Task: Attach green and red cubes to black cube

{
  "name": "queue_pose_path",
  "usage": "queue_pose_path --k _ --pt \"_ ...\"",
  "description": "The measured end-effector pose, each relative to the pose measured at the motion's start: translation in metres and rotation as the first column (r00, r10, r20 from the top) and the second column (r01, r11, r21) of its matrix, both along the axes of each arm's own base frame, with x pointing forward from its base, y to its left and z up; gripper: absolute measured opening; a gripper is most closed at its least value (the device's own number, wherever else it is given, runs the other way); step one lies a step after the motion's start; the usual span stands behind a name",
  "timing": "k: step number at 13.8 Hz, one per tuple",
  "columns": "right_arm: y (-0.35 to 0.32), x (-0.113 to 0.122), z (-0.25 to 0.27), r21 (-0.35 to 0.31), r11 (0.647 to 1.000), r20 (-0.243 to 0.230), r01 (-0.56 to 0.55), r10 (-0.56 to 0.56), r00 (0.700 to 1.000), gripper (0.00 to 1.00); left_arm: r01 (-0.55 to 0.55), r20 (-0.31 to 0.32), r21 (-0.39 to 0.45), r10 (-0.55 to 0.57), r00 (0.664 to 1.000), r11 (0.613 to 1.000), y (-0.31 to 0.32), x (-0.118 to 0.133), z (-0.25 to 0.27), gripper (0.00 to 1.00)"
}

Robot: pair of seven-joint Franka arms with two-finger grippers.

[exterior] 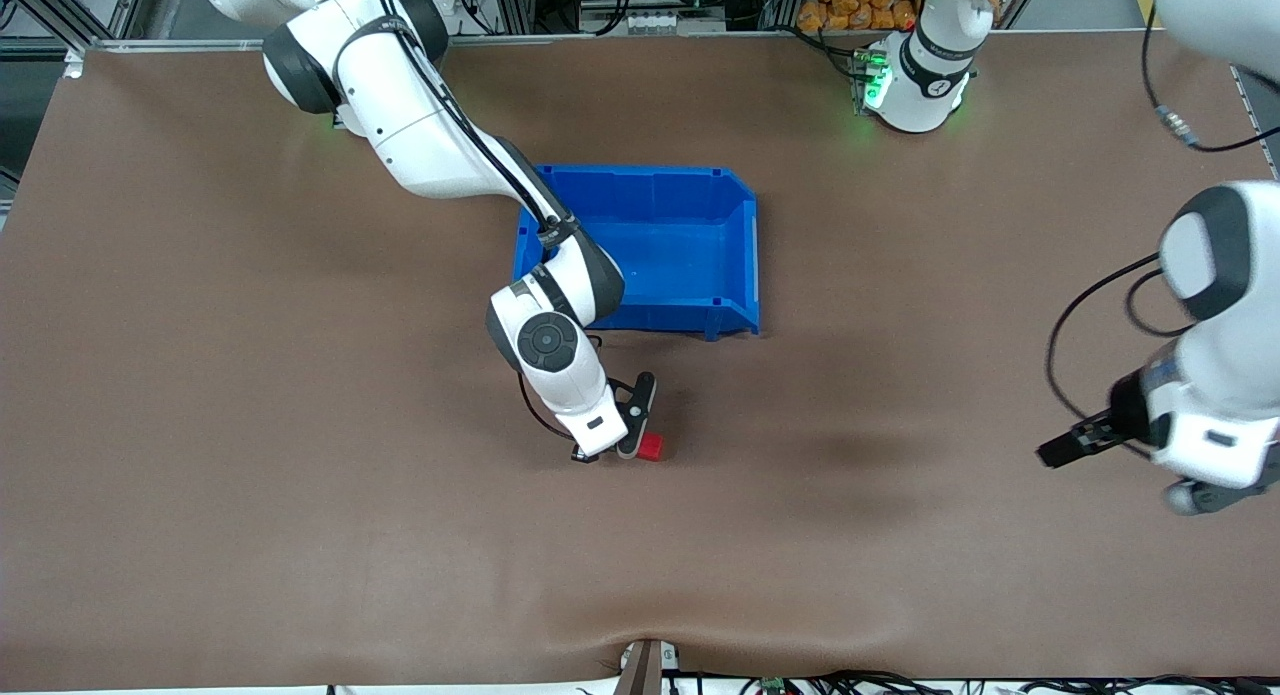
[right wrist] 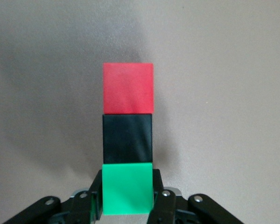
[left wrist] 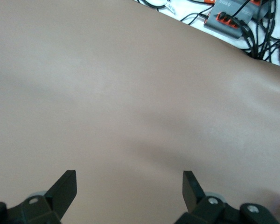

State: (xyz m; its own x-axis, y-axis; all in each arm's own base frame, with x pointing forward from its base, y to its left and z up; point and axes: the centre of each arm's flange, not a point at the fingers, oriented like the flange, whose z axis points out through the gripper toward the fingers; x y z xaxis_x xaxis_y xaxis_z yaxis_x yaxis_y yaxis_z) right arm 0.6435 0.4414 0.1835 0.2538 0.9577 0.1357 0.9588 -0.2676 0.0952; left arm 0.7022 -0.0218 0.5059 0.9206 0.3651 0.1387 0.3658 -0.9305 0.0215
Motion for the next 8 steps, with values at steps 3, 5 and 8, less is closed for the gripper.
queue_pose_path --k 3,5,8 --pt "0.001 0.000 -0.001 0.005 1.000 0.004 0.010 -0.010 1.000 0.60 0.066 0.033 0.017 -0.066 0.997 0.998 0.009 -0.023 0.058 1.00" --pt "0.001 0.000 -0.001 0.007 1.000 0.004 0.023 -0.023 1.000 0.78 0.106 0.071 0.030 -0.108 0.992 0.994 0.008 -0.045 0.104 1.00" --pt "0.001 0.002 0.001 0.012 0.999 0.013 0.030 -0.030 0.999 1.00 0.147 0.111 0.046 -0.152 0.982 0.988 0.004 -0.083 0.165 1.00"
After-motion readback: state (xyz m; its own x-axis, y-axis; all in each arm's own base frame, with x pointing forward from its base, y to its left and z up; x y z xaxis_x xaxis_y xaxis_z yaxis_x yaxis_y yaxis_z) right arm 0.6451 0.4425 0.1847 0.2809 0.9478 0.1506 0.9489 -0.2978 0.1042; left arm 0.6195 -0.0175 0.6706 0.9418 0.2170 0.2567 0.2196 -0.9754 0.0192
